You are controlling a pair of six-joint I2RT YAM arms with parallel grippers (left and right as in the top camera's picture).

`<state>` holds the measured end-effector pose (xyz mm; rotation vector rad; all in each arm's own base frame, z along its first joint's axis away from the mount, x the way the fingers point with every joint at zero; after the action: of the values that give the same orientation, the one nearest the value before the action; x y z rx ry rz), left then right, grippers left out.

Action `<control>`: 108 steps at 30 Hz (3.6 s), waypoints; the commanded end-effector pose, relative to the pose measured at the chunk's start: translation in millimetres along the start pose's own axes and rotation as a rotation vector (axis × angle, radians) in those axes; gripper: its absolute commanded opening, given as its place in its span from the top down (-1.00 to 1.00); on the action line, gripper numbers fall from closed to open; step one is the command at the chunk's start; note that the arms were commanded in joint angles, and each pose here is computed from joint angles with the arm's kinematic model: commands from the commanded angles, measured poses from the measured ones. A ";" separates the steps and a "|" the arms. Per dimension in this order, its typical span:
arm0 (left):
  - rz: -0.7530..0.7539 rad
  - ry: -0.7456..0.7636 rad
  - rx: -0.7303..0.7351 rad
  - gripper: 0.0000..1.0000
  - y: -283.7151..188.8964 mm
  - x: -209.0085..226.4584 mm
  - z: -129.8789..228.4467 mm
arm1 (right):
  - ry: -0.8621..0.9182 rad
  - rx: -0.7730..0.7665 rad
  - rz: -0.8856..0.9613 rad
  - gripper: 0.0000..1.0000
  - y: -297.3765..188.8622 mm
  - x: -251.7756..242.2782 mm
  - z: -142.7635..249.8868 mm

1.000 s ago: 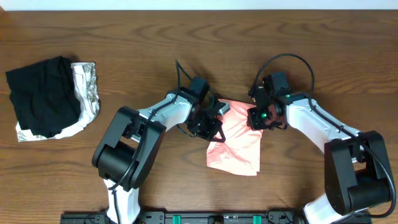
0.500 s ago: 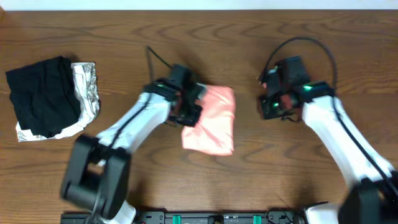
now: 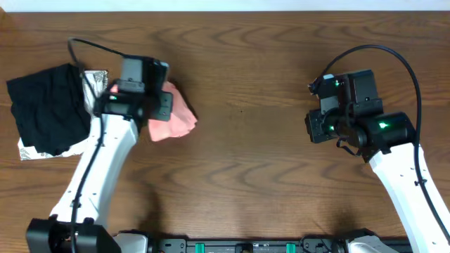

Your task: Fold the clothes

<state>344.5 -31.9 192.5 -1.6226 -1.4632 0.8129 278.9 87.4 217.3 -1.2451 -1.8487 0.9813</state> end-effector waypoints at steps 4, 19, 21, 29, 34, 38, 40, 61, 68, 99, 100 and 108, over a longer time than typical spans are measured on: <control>-0.109 -0.018 -0.185 0.88 -68.9 49.7 -55.9 | -0.008 -0.011 0.016 0.65 -5.0 -3.5 -0.6; -0.372 -0.276 -0.403 0.88 -137.0 194.3 -82.7 | -0.002 0.029 0.014 0.65 -5.0 -3.3 7.5; -0.394 -0.297 -0.409 0.88 -133.0 208.9 -82.4 | -0.002 0.031 0.014 0.66 -5.0 -3.3 8.0; -0.473 -0.382 -0.505 0.88 -125.4 258.2 -91.9 | 0.003 0.059 0.014 0.65 -5.3 -3.2 13.7; -0.528 -0.420 -0.548 0.88 -128.1 288.2 -88.4 | 0.004 0.066 0.014 0.65 -5.4 -3.2 15.2; -0.520 -0.509 -0.505 0.88 -111.9 303.3 -74.2 | 0.003 0.063 0.014 0.65 -5.4 -3.3 14.6; -0.497 -0.576 -0.440 0.88 -94.9 306.1 -60.9 | 0.003 0.063 0.014 0.64 -5.4 -3.2 14.7; 0.090 -0.993 -0.177 0.88 -7.6 253.3 -27.9 | 0.005 0.078 0.014 0.64 -5.6 -3.2 17.7; 0.133 -1.047 -0.208 0.88 -13.3 251.7 -34.7 | 0.005 0.079 0.014 0.64 -5.6 -3.2 17.8; 0.044 -0.437 -0.517 0.88 -54.8 238.5 -103.8 | 0.010 0.079 0.036 0.63 -5.7 -6.1 18.0; 0.082 -0.399 -0.528 0.88 -54.7 229.0 -109.3 | 0.015 0.080 0.036 0.63 -5.7 -6.1 18.1; 0.457 -0.080 -0.379 0.88 -40.1 102.2 -110.5 | 0.016 0.078 0.036 0.63 -5.6 -6.1 17.7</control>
<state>442.6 104.7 267.0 -2.1116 -1.6412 1.0510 262.7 80.0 208.4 -1.2175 -1.7611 1.0630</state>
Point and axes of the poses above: each gripper's point midway between its finger pads, its own y axis out along the fingers, its own x axis along the line the jaws close on, z = x × y, the point moved 4 cm from there along -y, back along the fingers, and after that the axes turned 1 degree about -y, right-handed, at the moved point
